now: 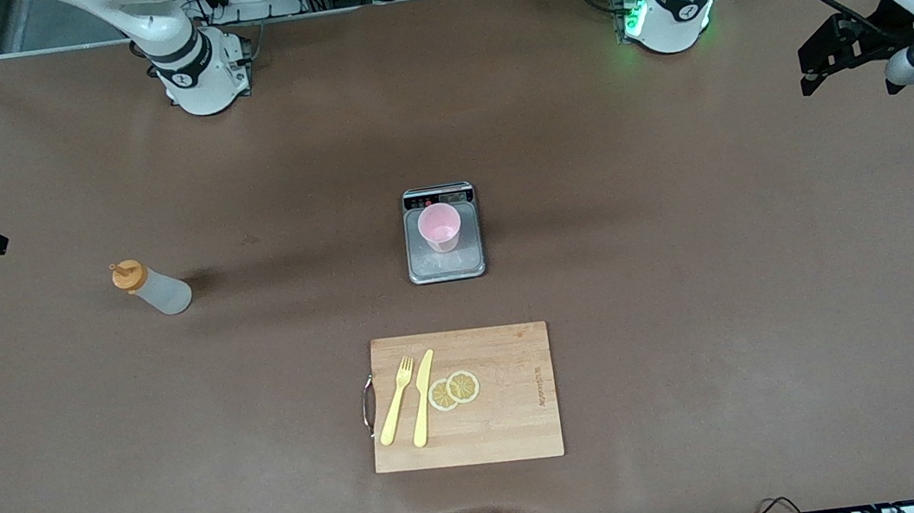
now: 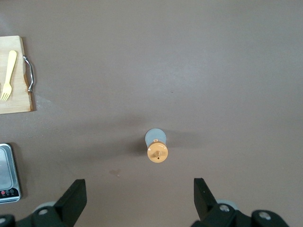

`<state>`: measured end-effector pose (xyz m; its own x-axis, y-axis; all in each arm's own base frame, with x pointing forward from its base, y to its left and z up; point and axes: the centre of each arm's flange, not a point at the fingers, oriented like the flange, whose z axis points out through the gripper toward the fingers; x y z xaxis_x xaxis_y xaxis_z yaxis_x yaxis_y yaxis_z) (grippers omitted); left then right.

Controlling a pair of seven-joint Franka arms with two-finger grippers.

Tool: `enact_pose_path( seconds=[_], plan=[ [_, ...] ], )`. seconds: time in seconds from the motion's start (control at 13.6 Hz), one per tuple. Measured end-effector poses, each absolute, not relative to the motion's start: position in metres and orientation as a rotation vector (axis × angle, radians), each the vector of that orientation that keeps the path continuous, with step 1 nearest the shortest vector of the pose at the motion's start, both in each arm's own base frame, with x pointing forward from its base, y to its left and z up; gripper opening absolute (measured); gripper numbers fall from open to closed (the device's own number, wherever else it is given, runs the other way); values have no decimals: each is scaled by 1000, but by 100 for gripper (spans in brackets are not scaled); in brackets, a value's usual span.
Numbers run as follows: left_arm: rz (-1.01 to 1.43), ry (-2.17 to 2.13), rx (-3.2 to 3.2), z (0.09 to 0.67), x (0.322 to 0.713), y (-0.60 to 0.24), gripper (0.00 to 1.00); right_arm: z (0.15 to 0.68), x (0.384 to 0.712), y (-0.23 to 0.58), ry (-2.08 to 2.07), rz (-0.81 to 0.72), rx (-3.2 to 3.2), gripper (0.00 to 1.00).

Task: Add sauce to pink cup with both arms

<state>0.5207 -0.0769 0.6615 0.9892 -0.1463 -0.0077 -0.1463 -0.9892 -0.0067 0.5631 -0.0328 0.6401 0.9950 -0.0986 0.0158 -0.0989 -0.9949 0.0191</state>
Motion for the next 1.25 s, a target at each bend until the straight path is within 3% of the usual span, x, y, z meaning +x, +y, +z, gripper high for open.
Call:
enact_pose_path(
  seconds=[1.25],
  plan=[
    [11,229,-3126,662,521,-77,100,638,564,-12,-95,17,3120,100]
  ],
)
